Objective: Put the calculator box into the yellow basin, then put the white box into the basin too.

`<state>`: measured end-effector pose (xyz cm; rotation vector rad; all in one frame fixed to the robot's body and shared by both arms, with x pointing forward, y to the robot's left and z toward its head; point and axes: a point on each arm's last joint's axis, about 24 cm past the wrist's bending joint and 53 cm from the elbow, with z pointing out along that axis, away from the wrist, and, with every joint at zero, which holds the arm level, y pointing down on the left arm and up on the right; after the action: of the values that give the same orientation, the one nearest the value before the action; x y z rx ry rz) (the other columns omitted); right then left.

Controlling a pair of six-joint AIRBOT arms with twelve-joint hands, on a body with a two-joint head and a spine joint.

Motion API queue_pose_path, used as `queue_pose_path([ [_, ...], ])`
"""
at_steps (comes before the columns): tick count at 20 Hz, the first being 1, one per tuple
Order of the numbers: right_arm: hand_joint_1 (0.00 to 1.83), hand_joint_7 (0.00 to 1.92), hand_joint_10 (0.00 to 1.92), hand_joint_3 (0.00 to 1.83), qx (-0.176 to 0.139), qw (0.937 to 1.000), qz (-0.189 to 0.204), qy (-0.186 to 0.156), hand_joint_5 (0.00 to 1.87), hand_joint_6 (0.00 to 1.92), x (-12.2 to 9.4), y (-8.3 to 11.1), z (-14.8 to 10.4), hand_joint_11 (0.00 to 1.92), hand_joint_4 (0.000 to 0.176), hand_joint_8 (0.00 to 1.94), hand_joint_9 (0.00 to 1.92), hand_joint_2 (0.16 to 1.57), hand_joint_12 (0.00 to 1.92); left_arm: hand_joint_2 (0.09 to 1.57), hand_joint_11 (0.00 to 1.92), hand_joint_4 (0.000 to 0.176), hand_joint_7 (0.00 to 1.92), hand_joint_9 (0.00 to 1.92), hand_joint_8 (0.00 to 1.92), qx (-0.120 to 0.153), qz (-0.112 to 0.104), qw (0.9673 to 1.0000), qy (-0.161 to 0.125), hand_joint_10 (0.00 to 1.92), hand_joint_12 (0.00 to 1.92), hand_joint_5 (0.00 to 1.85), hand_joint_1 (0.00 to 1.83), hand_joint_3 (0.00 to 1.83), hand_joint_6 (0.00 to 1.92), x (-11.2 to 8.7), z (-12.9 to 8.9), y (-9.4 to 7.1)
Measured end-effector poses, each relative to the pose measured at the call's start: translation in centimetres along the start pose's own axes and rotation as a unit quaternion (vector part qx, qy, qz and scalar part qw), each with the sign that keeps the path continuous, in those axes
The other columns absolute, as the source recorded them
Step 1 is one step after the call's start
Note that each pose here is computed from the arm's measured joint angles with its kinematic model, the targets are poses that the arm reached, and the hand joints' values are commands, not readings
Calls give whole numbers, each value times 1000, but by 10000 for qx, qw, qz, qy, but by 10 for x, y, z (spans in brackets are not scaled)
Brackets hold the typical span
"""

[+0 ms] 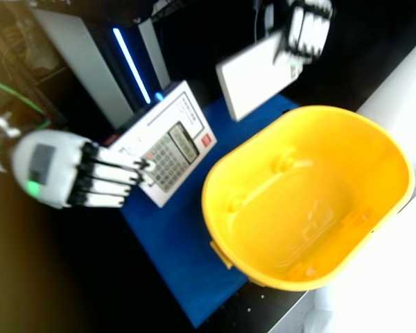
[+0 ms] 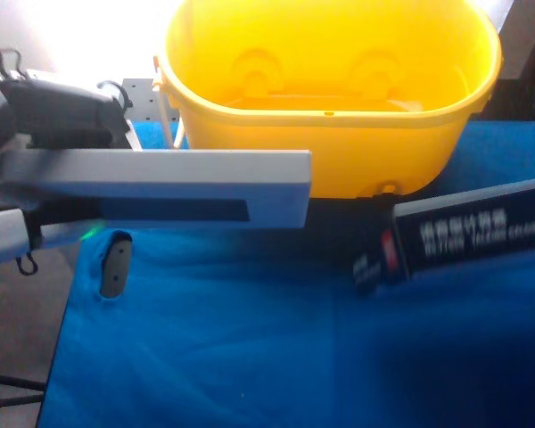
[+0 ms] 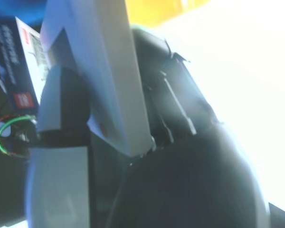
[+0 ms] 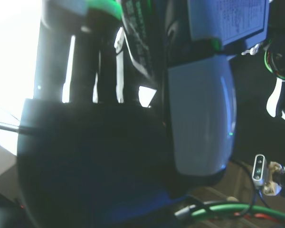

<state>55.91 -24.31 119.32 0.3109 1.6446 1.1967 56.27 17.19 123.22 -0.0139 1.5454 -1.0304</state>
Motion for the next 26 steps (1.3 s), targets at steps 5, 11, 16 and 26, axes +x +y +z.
queue_pose_path([
  [5, 1165, 1004, 1674, 2, -337, 9989, -218, -235, 973, 1012, -20, 23, 3, 966, 0, 1433, 997, 1115, 1921, 1106, 942, 0, 1000, 966, 970, 401, 236, 9979, -461, 1263, 1482, 924, 1383, 0, 878, -22, -2, -21],
  [11, 1166, 1003, 1674, 2, -832, 9923, -608, -693, 977, 1007, -48, 50, 12, 966, 0, 1433, 996, 1113, 1921, 1192, 1070, 0, 891, 1101, 1433, 1067, 510, 9804, -1578, 1508, 1808, 809, 1245, 2, 969, -79, 3, -45],
  [16, 1171, 1000, 1678, 0, -1010, 9874, -829, -897, 1008, 960, -62, 57, 15, 961, 0, 1437, 992, 1102, 1921, 1173, 1117, 0, 910, 1103, 1314, 1640, 556, 9683, -1797, 1726, 1920, 858, 1219, 0, 1149, -88, 33, -65],
  [26, 1165, 1004, 1674, 3, -1059, 9878, -701, -903, 973, 1013, -53, 55, 20, 965, 0, 1433, 997, 1115, 1921, 1162, 845, 0, 802, 903, 1183, 1462, 424, 9734, -1711, 1322, 1482, 824, 1362, 3, 1181, -114, 150, -56],
])
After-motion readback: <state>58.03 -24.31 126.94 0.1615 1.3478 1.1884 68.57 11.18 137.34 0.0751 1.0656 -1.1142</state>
